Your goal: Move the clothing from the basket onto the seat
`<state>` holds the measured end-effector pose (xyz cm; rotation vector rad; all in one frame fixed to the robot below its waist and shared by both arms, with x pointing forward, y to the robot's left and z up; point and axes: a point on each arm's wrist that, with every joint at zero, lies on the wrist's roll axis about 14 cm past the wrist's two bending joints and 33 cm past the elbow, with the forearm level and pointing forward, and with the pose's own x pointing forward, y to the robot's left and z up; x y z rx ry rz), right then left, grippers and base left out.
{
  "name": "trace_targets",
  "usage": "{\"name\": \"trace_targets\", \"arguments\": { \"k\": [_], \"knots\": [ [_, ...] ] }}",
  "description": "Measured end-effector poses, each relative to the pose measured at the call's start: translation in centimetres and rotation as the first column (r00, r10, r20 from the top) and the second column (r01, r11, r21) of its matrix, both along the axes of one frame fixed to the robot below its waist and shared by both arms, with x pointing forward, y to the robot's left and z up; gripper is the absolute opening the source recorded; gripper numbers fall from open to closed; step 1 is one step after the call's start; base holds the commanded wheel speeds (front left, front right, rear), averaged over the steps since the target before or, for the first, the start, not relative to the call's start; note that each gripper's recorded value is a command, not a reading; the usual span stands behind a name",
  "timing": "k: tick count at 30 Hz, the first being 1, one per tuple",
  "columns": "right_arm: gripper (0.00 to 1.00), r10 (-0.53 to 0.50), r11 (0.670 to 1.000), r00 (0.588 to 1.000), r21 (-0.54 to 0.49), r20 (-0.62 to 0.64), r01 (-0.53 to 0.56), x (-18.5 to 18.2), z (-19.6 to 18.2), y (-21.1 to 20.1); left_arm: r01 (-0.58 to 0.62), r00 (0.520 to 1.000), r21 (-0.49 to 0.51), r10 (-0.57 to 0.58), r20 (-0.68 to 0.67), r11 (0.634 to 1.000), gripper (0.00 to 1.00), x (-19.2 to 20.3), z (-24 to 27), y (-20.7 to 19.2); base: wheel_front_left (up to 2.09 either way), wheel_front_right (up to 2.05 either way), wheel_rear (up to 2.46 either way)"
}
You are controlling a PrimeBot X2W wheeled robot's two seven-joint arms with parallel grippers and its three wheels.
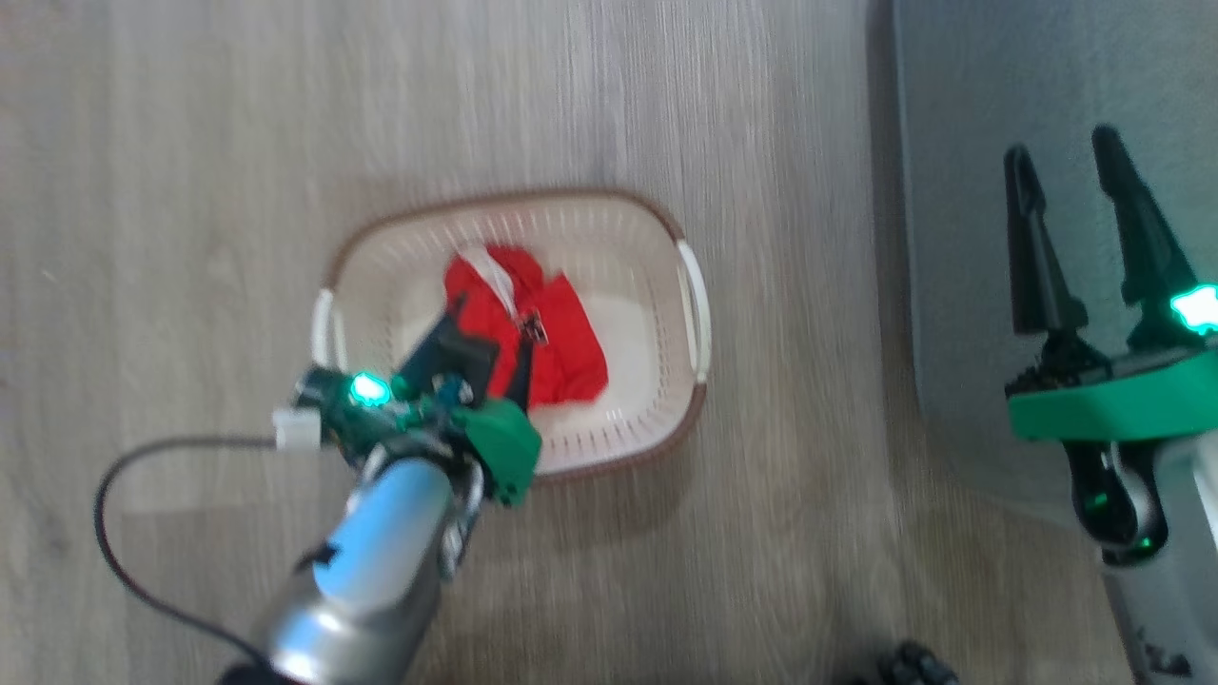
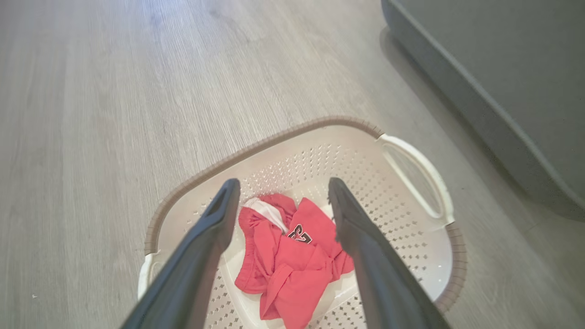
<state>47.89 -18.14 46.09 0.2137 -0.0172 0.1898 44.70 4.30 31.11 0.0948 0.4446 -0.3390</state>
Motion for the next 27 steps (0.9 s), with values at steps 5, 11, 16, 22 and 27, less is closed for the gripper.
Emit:
{"name": "trace_targets", "arguments": {
  "k": [5, 11, 16, 22, 27],
  "knots": [
    [1.0, 0.006, 1.0, 0.999, -0.001, -0.051, -0.006, 1.6, -3.2, 0.0, 0.02, 0.996, 0.062, -0.015, -0.084, 0.998, 1.0, 1.6, -5.0, 0.0, 0.0, 0.0, 0.0],
    [1.0, -0.022, 1.0, 0.991, -0.019, -0.131, 0.02, 1.9, -7.1, -1.1, 0.086, 0.972, 0.121, -0.056, -0.229, 0.989, 1.0, 1.0, -11.6, -0.4, 0.0, 0.0, 0.0],
    [1.0, -0.058, 0.998, 0.987, -0.039, -0.149, 0.053, 2.2, -8.3, -2.4, 0.156, 0.956, 0.158, -0.109, -0.272, 0.975, 1.0, 1.9, -14.8, -1.6, 0.0, 0.0, 0.0],
    [1.0, -0.084, 0.996, 0.979, -0.046, -0.186, 0.076, 2.1, -10.3, -3.0, 0.27, 0.896, 0.213, -0.164, -0.412, 0.939, 1.0, 1.5, -19.5, -1.9, 0.0, 0.0, 0.0],
    [1.0, -0.088, 0.996, 0.974, -0.049, -0.21, 0.079, 2.4, -11.8, -2.9, 0.34, 0.859, 0.245, -0.193, -0.475, 0.908, 1.0, 2.3, -22.5, -2.0, 0.0, 0.0, 0.0]
  ]
}}
